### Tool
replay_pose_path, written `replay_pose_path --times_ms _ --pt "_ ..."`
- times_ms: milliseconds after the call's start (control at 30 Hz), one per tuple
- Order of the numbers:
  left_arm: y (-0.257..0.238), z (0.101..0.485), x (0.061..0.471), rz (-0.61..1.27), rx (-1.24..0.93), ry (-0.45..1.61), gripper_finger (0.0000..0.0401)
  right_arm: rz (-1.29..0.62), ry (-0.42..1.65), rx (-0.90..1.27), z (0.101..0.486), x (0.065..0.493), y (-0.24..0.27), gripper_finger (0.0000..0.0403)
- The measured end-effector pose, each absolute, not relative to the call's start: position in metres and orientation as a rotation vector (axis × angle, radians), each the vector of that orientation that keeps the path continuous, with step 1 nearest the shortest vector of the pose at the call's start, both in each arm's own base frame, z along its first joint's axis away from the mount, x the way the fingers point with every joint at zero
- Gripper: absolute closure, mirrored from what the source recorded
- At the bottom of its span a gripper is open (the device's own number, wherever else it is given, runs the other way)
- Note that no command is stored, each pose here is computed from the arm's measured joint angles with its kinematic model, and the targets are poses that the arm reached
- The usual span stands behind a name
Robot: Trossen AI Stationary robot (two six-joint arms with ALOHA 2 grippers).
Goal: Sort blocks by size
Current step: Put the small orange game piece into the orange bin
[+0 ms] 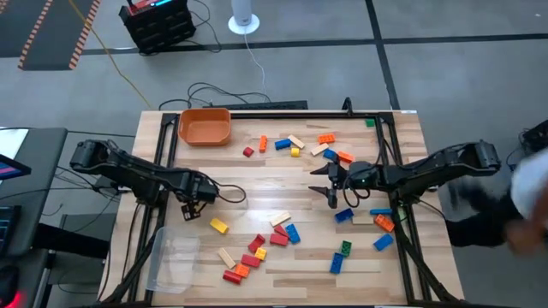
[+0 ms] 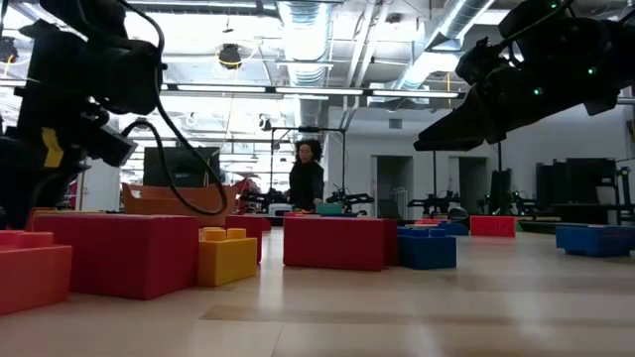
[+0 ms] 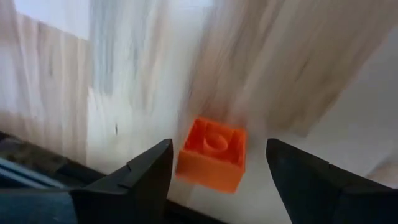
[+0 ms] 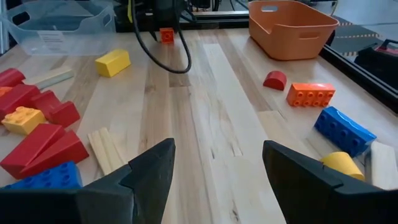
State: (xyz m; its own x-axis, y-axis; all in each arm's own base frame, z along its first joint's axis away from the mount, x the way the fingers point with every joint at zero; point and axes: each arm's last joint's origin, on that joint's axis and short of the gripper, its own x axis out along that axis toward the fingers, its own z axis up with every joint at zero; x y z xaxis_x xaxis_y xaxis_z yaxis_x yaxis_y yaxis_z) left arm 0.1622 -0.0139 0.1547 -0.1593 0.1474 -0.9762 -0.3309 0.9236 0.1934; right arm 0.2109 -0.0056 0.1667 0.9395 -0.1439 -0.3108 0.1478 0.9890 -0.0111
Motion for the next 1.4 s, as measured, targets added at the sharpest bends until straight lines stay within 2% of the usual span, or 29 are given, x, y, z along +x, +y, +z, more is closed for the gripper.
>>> replay_pose_path --times_ms 267,500,667,867,1000,1167,1400 --pt "-0.014 0.149 0.158 0.419 -0.159 1.698 0.0186 -0.146 0.304 0.009 0.168 0.211 -0.006 0.0126" --pt "-0.013 0.15 0.158 0.485 -0.177 1.685 0.0265 -0.146 0.305 0.009 0.168 0.211 -0.006 0.0126" --pt "-0.014 0.157 0.164 0.467 -0.211 1.661 0.0265 -0.145 0.305 0.005 0.168 0.211 -0.006 0.0126" --pt "-0.015 0.186 0.188 0.451 -0.19 1.535 0.0265 -0.145 0.306 0.006 0.168 0.211 -0.006 0.0126" --pt "-0.005 0.209 0.201 0.563 -0.132 1.423 0.0261 -0.147 0.299 0.014 0.168 0.211 -0.006 0.0126" --pt "0.033 0.233 0.212 0.775 -0.073 1.281 0.026 -0.17 0.264 0.027 0.172 0.212 -0.01 0.0126" --pt "0.117 0.238 0.202 0.895 -0.13 1.206 0.026 -0.184 0.264 0.071 0.17 0.213 -0.012 0.0127"
